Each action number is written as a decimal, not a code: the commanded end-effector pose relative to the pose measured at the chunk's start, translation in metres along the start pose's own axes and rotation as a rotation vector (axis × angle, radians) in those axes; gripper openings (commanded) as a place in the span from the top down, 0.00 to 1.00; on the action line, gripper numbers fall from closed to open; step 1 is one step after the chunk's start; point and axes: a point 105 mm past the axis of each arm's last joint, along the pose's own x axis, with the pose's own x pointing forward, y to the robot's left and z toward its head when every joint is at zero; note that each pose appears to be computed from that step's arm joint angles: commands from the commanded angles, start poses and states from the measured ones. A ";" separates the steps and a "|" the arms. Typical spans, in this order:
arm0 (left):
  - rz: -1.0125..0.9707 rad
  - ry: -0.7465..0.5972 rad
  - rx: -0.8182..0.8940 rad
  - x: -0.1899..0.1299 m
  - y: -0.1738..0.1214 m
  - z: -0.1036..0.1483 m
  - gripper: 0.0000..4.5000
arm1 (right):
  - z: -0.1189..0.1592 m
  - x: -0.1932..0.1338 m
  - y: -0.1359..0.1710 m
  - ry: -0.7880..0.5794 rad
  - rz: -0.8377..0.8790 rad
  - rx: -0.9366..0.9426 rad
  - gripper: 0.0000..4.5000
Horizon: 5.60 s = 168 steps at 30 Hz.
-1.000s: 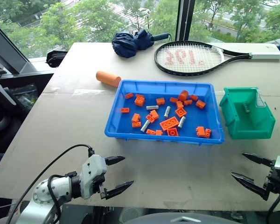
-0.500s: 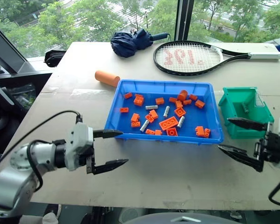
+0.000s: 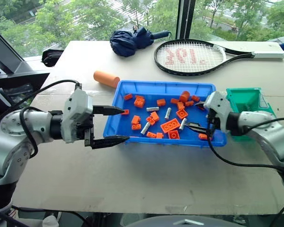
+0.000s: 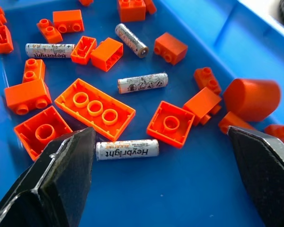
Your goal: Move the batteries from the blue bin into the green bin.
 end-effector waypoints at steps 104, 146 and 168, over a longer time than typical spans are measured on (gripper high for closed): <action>0.004 -0.115 0.101 0.004 -0.001 0.036 0.00 | 0.072 -0.027 -0.044 0.128 0.504 -0.561 0.99; 0.198 0.074 0.131 -0.033 0.059 0.018 0.00 | 0.087 0.002 -0.047 -0.022 0.107 -0.309 0.01; 0.292 0.107 0.039 -0.045 0.028 0.000 0.00 | 0.074 0.078 0.010 -0.050 0.029 0.102 0.01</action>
